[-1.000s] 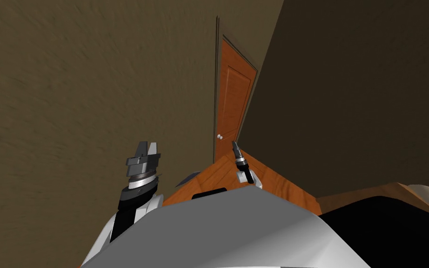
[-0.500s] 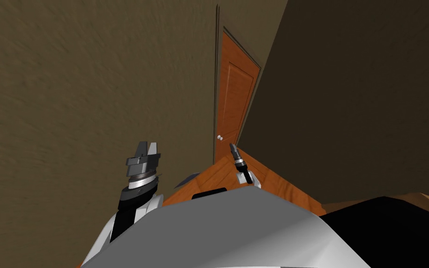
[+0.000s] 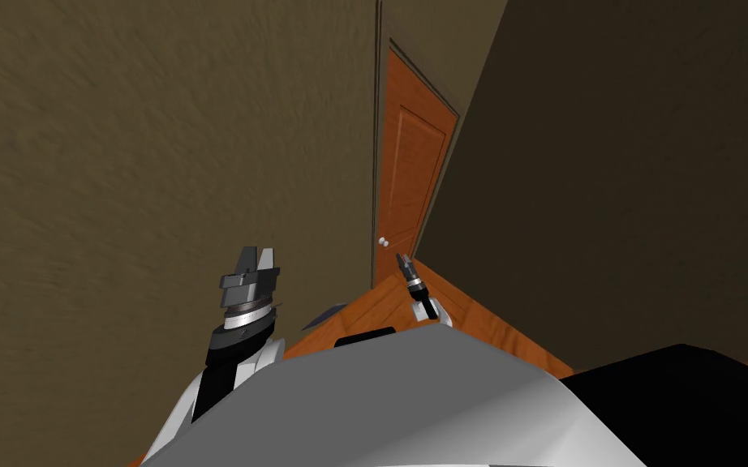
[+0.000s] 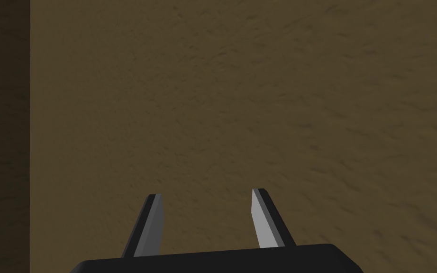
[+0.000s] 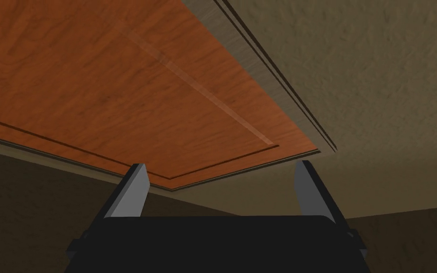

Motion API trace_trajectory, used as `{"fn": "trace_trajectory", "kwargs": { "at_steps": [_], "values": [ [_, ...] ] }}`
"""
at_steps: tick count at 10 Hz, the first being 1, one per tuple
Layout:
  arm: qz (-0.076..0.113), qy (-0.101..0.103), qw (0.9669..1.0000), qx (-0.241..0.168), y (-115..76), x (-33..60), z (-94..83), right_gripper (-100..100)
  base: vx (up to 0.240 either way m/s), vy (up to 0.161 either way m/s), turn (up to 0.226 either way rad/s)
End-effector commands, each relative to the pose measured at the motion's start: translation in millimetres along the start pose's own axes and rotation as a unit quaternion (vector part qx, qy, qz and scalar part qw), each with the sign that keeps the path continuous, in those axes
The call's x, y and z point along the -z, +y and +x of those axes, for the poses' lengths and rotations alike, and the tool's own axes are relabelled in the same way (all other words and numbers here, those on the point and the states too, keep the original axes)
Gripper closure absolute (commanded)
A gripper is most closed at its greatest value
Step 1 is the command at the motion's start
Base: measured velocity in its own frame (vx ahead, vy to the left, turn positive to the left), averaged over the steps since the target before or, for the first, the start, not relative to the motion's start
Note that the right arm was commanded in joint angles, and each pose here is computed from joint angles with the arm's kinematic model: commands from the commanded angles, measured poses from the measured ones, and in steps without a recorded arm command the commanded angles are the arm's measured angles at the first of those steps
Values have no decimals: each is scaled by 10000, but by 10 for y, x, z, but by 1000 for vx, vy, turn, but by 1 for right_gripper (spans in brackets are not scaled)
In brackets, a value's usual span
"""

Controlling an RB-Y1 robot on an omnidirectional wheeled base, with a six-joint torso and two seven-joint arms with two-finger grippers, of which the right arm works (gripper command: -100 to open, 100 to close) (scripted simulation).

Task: Pull the door open

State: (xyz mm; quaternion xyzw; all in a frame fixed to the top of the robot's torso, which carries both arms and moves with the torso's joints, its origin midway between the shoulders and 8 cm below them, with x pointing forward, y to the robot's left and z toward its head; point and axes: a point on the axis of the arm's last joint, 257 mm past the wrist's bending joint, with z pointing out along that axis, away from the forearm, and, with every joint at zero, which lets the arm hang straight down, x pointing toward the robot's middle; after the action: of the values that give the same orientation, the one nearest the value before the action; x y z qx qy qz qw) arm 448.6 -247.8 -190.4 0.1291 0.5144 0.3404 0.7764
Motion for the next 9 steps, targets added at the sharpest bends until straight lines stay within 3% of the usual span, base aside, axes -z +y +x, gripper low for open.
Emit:
{"fn": "trace_trajectory", "kwargs": {
  "at_steps": [1, 4, 9],
  "values": [
    [30, 126, 9997, 195, -86, 22, 95, -100, 50, -35, 47],
    [96, 363, 9980, 507, -219, 82, 279, -100, 62, -45, 42],
    [135, 786, 9906, 1109, -426, 190, 581, -100, 68, -73, 51]
  ]
}}
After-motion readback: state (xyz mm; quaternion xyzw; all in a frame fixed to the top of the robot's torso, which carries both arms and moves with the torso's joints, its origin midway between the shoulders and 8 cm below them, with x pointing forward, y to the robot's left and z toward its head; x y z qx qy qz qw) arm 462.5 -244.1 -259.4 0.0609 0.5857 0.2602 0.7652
